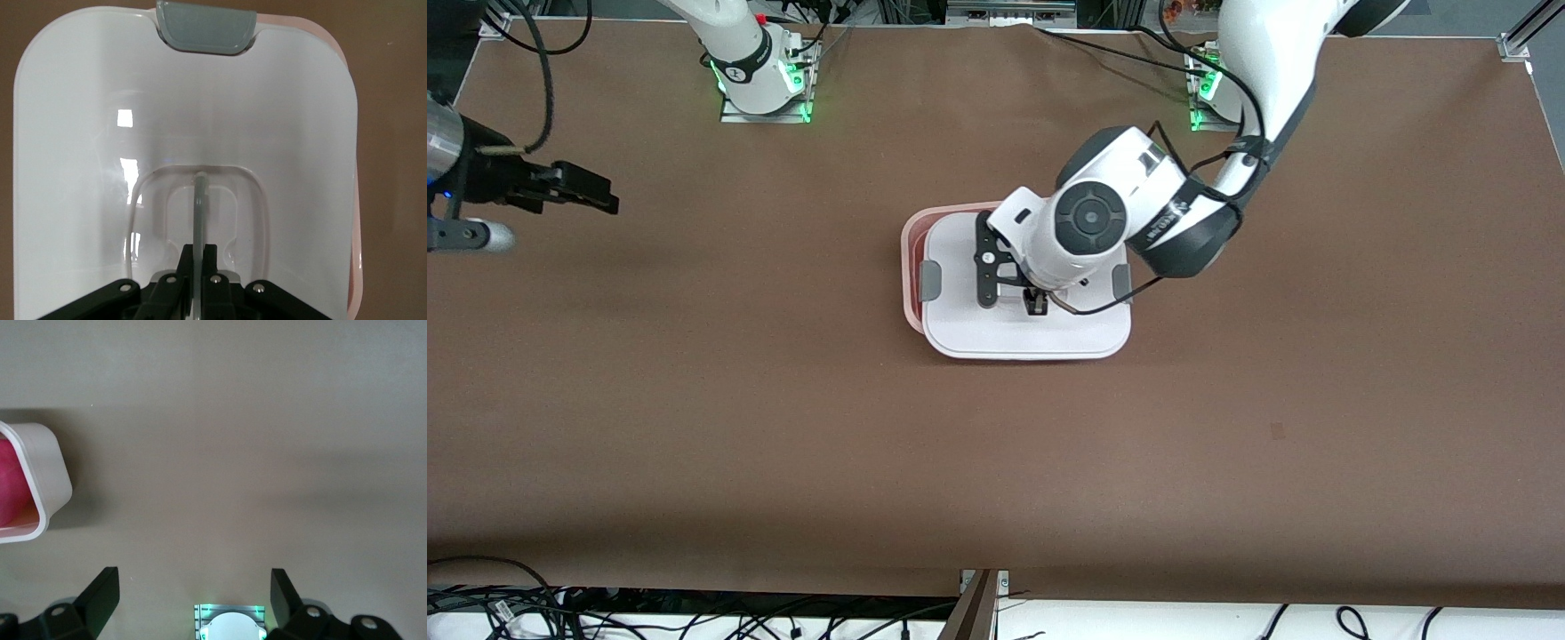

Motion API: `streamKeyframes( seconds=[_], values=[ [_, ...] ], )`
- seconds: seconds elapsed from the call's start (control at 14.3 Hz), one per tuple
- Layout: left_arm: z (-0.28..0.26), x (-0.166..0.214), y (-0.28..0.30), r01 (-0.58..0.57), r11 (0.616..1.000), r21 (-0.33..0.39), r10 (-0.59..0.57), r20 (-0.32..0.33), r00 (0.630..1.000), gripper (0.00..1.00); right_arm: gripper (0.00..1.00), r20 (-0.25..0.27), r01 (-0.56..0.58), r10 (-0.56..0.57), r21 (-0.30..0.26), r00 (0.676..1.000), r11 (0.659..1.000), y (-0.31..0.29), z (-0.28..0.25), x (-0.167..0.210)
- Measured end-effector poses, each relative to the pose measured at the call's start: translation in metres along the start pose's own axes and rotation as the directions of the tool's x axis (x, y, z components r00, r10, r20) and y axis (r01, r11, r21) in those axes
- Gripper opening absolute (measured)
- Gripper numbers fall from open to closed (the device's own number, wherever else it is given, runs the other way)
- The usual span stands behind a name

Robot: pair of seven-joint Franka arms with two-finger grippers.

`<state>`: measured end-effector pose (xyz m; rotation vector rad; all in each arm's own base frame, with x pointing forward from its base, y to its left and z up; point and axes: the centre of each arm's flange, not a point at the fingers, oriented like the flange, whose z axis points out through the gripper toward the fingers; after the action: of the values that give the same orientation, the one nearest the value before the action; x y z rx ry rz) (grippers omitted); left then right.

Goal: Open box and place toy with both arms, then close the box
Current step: 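Press the lid down onto the box with the left gripper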

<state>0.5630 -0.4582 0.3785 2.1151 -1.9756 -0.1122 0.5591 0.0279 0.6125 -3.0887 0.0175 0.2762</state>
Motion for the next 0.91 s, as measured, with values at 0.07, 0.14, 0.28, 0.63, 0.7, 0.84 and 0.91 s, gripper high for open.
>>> streamKeyframes(
  seconds=[0.07, 0.14, 0.28, 0.63, 0.7, 0.84, 0.91],
  values=[
    [0.004, 0.007, 0.007, 0.001, 1.000, 0.010, -0.001, 0.018, 1.000, 0.07, 1.00, 0.000, 0.011, -0.011, -0.015, 1.000, 1.000, -0.003, 0.000, -0.006],
    [0.008, 0.011, 0.010, 0.000, 1.000, 0.017, 0.000, 0.028, 1.000, 0.07, 1.00, 0.000, 0.020, -0.020, -0.037, 1.000, 0.999, -0.007, 0.003, -0.009],
    [0.015, 0.016, 0.014, 0.021, 1.000, 0.020, -0.021, 0.030, 0.999, 0.07, 1.00, 0.007, 0.025, -0.025, -0.051, 1.000, 0.998, -0.008, 0.010, -0.008],
    [0.024, 0.031, 0.028, 0.071, 0.997, 0.034, -0.073, 0.045, 0.996, 0.07, 1.00, 0.016, 0.000, 0.001, -0.052, 1.000, 0.999, 0.006, 0.018, -0.004],
    [0.026, 0.035, 0.033, 0.069, 0.997, 0.036, -0.070, 0.047, 0.996, 0.07, 1.00, 0.012, -0.006, 0.007, -0.054, 1.000, 0.999, 0.010, 0.018, -0.002],
    [0.036, 0.042, 0.040, 0.050, 0.997, 0.062, -0.054, 0.063, 0.997, 0.07, 1.00, 0.005, -0.008, 0.009, -0.055, 1.000, 0.998, 0.011, 0.017, -0.002],
    [0.041, 0.044, 0.042, 0.043, 0.996, 0.074, -0.048, 0.066, 0.997, 0.07, 1.00, 0.005, -0.007, 0.007, -0.056, 1.000, 0.998, 0.010, 0.017, -0.002]
  ],
)
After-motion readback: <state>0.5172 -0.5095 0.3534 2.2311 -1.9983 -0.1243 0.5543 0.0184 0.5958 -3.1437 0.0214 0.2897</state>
